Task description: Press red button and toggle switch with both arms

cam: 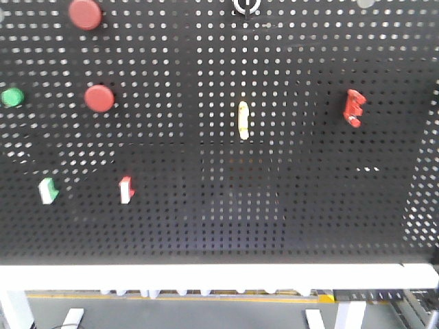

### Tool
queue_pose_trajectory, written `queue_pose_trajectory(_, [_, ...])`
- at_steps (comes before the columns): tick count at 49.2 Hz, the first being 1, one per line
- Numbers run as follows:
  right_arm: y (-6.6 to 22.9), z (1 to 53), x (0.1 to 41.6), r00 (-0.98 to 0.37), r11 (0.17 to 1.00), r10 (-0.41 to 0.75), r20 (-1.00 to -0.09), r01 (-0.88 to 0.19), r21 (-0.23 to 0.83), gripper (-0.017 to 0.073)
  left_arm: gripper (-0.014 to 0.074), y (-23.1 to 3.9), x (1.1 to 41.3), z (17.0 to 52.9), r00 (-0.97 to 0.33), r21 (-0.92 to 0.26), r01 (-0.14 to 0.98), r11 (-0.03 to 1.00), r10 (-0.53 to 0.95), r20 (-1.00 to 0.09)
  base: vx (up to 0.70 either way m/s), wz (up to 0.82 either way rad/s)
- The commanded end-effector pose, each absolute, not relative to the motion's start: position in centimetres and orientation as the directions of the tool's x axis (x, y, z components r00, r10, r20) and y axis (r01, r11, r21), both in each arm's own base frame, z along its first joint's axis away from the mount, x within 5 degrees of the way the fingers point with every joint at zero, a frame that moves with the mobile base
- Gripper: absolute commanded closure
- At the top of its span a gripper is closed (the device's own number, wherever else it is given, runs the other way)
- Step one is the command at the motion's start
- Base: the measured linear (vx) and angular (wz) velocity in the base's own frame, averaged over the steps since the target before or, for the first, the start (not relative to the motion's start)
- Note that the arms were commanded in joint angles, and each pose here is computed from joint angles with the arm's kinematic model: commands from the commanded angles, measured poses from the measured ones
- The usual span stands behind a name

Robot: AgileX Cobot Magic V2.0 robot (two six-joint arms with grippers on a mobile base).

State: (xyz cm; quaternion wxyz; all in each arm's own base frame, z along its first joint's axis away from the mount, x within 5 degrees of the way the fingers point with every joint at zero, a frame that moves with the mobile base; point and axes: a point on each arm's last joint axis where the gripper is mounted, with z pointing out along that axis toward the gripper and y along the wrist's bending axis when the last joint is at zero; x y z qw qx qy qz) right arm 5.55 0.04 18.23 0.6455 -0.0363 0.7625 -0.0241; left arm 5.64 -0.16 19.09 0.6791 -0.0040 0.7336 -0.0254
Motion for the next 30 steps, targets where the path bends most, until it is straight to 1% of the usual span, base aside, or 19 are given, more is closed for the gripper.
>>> queue_pose_trajectory(1, [0.00, 18.64, 5.59, -0.084, 0.996, -0.093, -0.992, -0.011, -0.092, 0.0563, 0.0591, -0.21, 5.69, 18.81, -0.013, -0.056, 0.038, 0.998, -0.055, -0.998, 0.20, -0.02])
queue_pose_trajectory(16, [0.00, 18.64, 5.59, -0.084, 0.996, -0.093, -0.992, -0.011, -0.092, 0.0563, 0.0591, -0.21, 5.69, 18.81, -0.013, -0.056, 0.038, 0.998, -0.055, -0.998, 0.16, 0.00])
queue_pose_trajectory(30, [0.00, 18.64, 5.59, -0.084, 0.996, -0.093, -0.992, -0.011, -0.092, 0.0563, 0.0591, -0.21, 5.69, 18.81, -0.013, -0.056, 0.038, 0.998, -0.055, -0.998, 0.10, 0.01])
